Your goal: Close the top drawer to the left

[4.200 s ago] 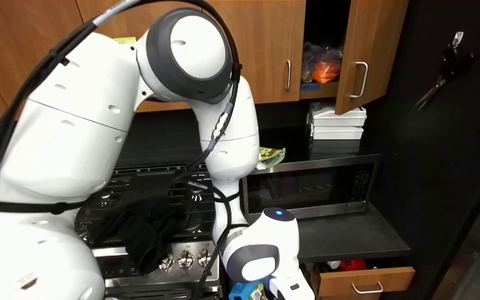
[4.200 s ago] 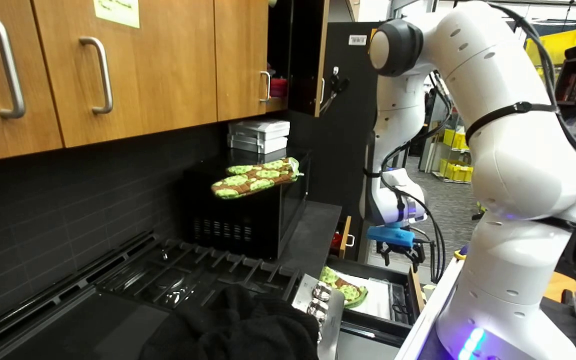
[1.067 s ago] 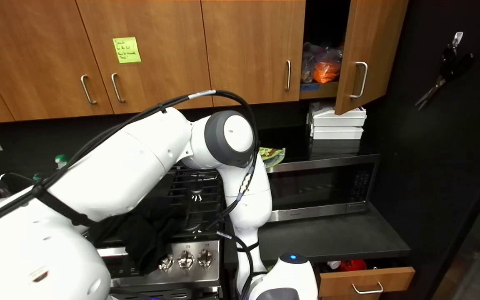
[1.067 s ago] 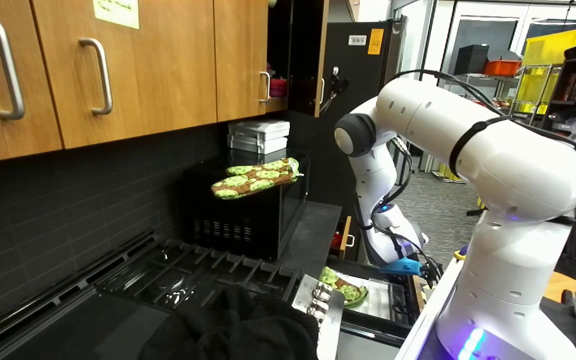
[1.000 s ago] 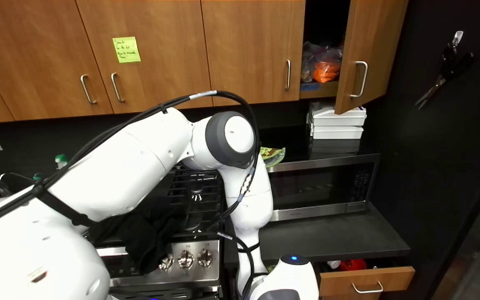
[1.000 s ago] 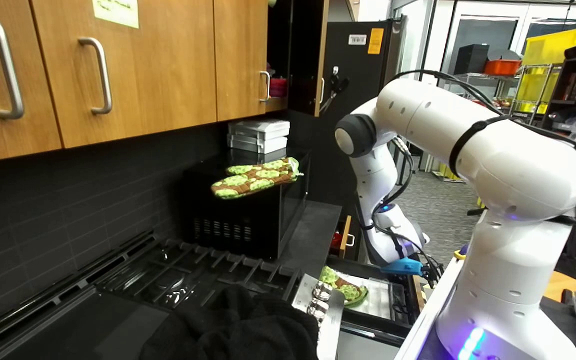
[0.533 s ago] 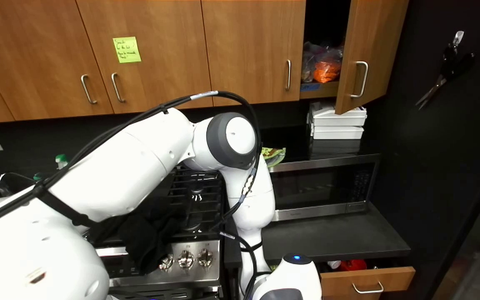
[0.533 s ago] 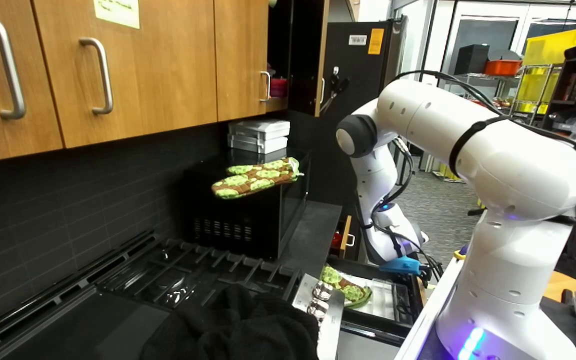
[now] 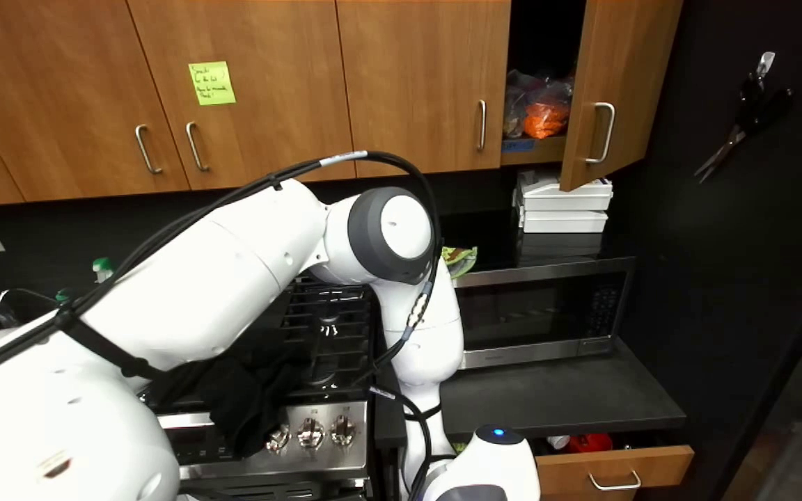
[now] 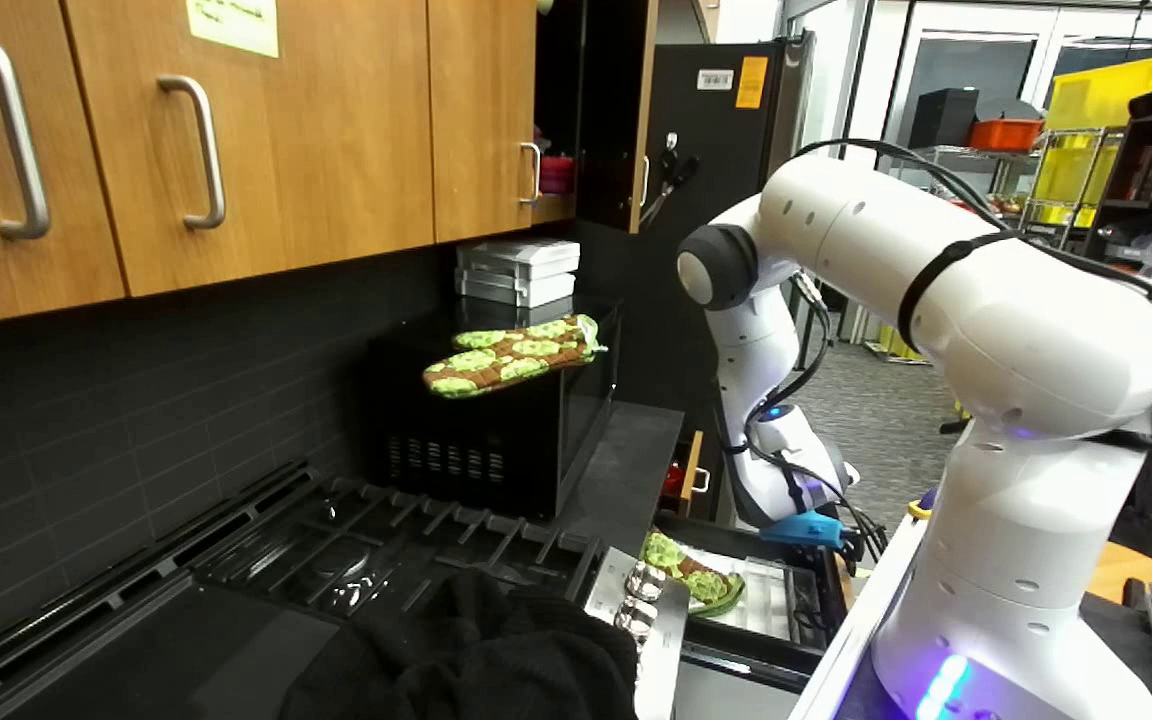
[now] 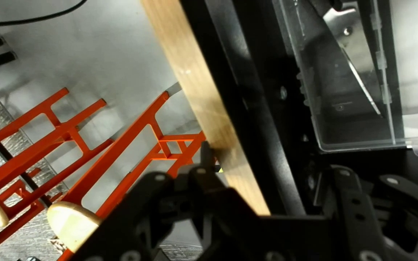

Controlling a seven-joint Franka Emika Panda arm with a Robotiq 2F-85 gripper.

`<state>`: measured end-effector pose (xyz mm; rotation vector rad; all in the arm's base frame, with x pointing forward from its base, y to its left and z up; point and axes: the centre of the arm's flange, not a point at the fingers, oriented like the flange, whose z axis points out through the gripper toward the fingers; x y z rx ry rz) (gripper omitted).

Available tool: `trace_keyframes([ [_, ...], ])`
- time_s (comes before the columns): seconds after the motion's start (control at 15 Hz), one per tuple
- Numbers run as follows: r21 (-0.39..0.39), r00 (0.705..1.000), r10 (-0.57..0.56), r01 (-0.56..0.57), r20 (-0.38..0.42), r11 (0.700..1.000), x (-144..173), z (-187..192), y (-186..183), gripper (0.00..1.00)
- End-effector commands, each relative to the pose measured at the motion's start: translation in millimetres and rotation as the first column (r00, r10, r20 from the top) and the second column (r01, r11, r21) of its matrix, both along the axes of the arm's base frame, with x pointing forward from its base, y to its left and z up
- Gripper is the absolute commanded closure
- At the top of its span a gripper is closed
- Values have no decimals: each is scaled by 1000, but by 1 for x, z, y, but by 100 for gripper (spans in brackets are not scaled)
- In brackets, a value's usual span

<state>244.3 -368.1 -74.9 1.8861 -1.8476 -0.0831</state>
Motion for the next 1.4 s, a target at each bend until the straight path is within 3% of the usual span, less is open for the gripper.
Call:
trace_keyframes([
  [0.0, 39, 994, -27, 23, 103, 999, 0, 26, 4, 67],
  [0.33, 58, 977, -46, 35, 207, 998, 5, 44, 6, 67],
  [0.8, 94, 959, -76, 53, 272, 994, 13, 51, 5, 67],
  [0.87, 89, 960, -73, 51, 270, 995, 13, 49, 5, 62],
  [0.93, 96, 962, -75, 51, 264, 994, 13, 48, 5, 18],
  [1.07, 102, 971, -64, 41, 231, 994, 10, 48, 7, 20],
  [1.33, 48, 995, -43, 39, 86, 998, -8, 63, 8, 2],
])
